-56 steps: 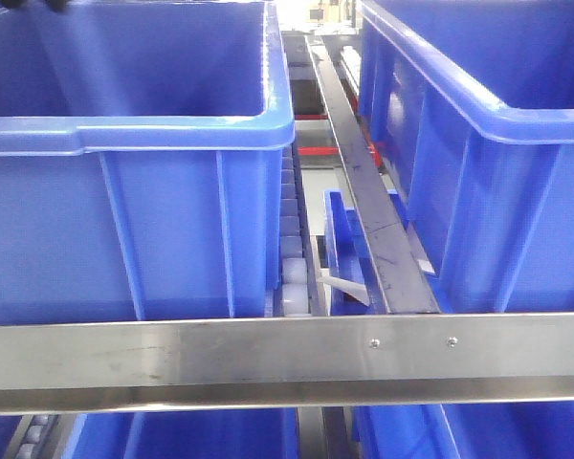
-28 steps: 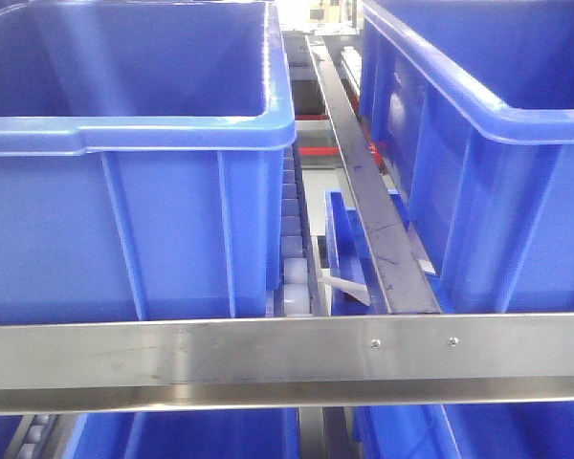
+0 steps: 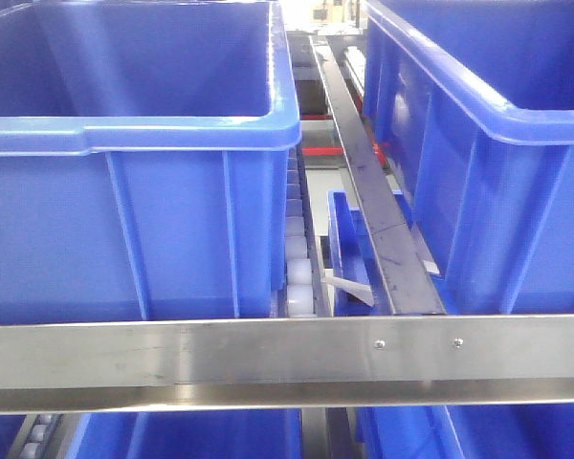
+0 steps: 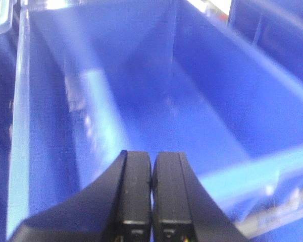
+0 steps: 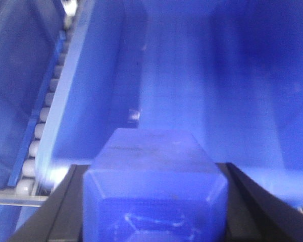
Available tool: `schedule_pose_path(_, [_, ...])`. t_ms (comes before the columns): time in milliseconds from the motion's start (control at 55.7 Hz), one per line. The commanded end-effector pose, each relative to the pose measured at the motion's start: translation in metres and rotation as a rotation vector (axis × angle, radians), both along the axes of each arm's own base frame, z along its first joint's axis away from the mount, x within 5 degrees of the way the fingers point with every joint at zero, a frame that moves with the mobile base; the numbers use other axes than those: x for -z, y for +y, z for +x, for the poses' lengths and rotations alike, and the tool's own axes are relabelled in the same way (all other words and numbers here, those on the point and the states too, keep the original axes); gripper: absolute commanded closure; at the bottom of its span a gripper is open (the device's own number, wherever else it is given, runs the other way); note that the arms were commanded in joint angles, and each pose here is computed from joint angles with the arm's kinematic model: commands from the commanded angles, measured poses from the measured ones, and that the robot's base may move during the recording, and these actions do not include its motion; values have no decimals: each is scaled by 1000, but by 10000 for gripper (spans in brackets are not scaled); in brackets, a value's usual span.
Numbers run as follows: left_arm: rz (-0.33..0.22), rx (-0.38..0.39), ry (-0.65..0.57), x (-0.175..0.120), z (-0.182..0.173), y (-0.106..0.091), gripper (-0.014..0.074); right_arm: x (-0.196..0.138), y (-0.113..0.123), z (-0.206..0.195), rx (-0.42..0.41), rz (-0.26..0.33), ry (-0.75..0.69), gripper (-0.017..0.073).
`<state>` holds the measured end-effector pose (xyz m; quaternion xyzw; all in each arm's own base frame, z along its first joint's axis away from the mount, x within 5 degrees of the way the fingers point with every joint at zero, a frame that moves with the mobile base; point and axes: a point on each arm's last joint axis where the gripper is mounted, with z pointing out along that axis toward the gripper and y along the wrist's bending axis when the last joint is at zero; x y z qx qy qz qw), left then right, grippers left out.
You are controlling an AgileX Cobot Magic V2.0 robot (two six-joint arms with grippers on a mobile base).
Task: Pick and sort blue part to right shelf
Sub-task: 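Lower the right gripper's part into the bin below it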
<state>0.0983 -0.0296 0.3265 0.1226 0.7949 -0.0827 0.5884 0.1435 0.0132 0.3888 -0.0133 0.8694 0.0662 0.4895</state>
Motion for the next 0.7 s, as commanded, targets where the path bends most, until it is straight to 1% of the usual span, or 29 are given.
schedule_pose_path(0, [-66, -41, -44, -12, 1, 2, 468, -25, -1, 35, 12, 2, -31, 310])
schedule_pose_path(54, [-72, -79, -26, -11, 1, 5, 468, -26, -1, 61, 12, -17, 22, 310])
schedule_pose_path(72, [-64, -95, -23, -10, 1, 7, 468, -26, -1, 69, 14, -30, 37, 310])
schedule_pose_path(144, [-64, -137, -16, -10, 0, 11, 469, -27, -3, 98, 19, -66, 77, 310])
schedule_pose_path(252, [-69, -157, -48, -13, -10, 16, 469, -19, -4, 138, 22, -95, 141, 310])
schedule_pose_path(395, [-68, -170, -118, -18, -28, 23, 469, 4, -4, 186, 20, -111, 208, 310])
schedule_pose_path(503, [-75, -181, -156, -20, -42, 29, 470, 33, -4, 218, 20, -112, 254, 310])
schedule_pose_path(683, [-87, -190, -190, -21, -55, 34, 470, 72, -4, 248, 21, -116, 296, 310])
